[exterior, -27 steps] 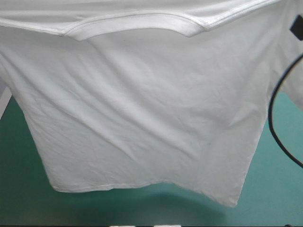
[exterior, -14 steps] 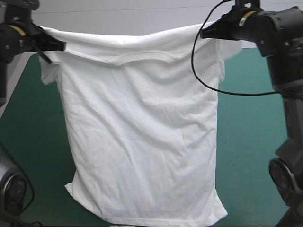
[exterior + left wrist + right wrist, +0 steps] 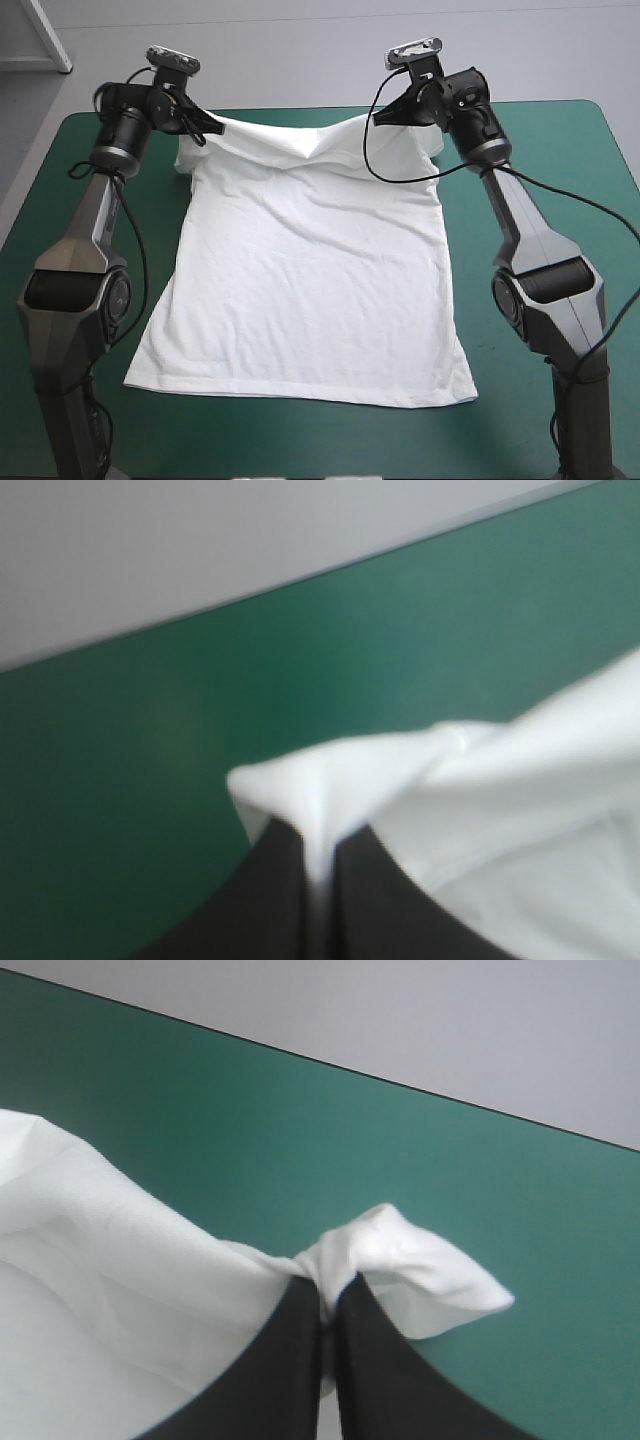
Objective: Fold the cloth
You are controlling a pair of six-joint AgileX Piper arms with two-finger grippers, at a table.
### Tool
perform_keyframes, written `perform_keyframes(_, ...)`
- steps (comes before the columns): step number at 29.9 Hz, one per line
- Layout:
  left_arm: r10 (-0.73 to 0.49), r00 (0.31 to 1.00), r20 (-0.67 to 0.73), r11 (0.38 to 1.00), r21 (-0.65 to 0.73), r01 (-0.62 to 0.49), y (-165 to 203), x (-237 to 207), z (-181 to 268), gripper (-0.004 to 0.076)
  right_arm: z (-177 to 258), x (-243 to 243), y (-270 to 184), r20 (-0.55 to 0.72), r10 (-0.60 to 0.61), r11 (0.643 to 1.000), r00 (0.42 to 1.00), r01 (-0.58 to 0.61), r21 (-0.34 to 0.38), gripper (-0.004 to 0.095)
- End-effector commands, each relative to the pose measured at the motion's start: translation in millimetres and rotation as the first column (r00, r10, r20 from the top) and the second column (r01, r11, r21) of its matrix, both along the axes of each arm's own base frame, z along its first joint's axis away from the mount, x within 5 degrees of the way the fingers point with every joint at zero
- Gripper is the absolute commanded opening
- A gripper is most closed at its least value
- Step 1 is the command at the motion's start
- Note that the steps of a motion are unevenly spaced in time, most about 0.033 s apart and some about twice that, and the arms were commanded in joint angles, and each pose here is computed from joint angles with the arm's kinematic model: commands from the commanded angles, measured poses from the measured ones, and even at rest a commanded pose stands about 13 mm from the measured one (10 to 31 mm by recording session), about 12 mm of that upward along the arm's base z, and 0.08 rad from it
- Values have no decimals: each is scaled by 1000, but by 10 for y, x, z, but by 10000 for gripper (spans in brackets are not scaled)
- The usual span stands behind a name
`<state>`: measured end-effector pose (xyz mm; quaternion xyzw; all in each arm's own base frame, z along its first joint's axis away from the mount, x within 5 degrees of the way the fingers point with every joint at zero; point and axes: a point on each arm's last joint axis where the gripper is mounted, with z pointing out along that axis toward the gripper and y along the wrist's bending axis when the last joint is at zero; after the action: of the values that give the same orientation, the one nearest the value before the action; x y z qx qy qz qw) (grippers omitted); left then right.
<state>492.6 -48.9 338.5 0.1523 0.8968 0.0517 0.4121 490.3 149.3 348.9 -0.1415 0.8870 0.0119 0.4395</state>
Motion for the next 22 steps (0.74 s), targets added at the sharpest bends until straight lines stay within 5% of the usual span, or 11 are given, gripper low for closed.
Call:
perform_keyframes(1, 12, 990, 139, 1000, -19, -9, -16, 113, 80, -8, 187, 69, -18, 155, -28, 997, 988, 17, 72, -10)
perform_keyframes(5, 45, 996, 72, 997, -64, -40, -37, 238, -238, 66, -117, 188, 18, 85, -47, 996, 995, 40, 80, 226)
perform_keyframes(9, 51, 998, 43, 997, -56, -49, -28, 221, -254, 295, -144, 161, 2, 42, -54, 997, 998, 51, 61, 676)
perform_keyframes(11, 53, 998, 27, 997, -52, -52, -20, 171, -176, 389, -36, 98, -21, 41, -53, 997, 998, 51, 56, 808)
perform_keyframes(22, 86, 996, -31, 995, -52, -88, 78, -562, 913, 434, 986, -697, -295, 26, -87, 995, 996, 85, 56, 757)
